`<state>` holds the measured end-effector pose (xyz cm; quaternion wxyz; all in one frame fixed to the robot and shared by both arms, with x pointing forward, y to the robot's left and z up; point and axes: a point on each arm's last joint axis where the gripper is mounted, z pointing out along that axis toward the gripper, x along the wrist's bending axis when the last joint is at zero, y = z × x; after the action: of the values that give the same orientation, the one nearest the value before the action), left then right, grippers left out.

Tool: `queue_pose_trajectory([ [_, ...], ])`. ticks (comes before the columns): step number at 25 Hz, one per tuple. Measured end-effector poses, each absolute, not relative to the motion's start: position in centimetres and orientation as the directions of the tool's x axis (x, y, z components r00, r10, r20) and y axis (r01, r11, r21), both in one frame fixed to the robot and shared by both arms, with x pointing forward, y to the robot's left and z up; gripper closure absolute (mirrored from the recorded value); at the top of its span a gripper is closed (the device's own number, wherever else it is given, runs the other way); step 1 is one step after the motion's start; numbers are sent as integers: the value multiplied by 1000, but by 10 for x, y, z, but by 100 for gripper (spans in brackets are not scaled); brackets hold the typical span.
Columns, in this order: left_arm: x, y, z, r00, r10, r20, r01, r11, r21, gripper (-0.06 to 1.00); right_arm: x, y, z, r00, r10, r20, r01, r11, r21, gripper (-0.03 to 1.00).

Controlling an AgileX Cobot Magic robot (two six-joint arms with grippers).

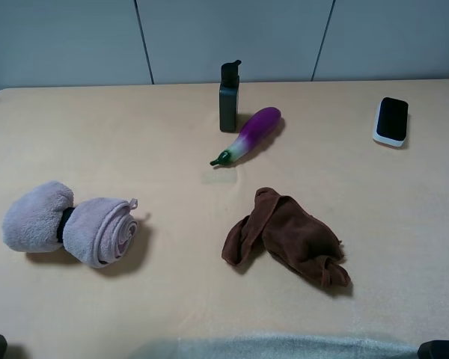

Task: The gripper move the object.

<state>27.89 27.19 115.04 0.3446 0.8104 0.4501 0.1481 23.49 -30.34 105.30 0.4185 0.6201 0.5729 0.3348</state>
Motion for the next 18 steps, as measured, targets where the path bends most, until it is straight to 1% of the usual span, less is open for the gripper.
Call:
queue_pose_trajectory([
  [3,262,289,1136,486,871,-77,625,-285,726,21,235,-303,1053,119,991,-64,430,7,903,28],
  [5,253,297,1124,428,900,-80,630,-234,741,19,235,-303,1053,119,991,-64,430,7,903,28],
  [9,236,310,1100,295,954,-60,618,-143,773,7,235,-303,1053,119,991,-64,430,7,903,28],
  [11,231,313,1088,233,971,-50,616,-108,780,2,235,-303,1053,119,991,-64,430,7,903,28],
  [13,227,314,1075,173,984,-48,619,-71,782,0,235,-303,1053,119,991,-64,430,7,903,28],
  [16,227,312,1055,108,993,-53,623,-26,782,-1,235,-303,1053,119,991,-64,430,7,903,28],
  [18,228,309,1043,90,993,-70,618,0,786,-2,235,-303,1053,119,991,-64,430,7,903,28],
])
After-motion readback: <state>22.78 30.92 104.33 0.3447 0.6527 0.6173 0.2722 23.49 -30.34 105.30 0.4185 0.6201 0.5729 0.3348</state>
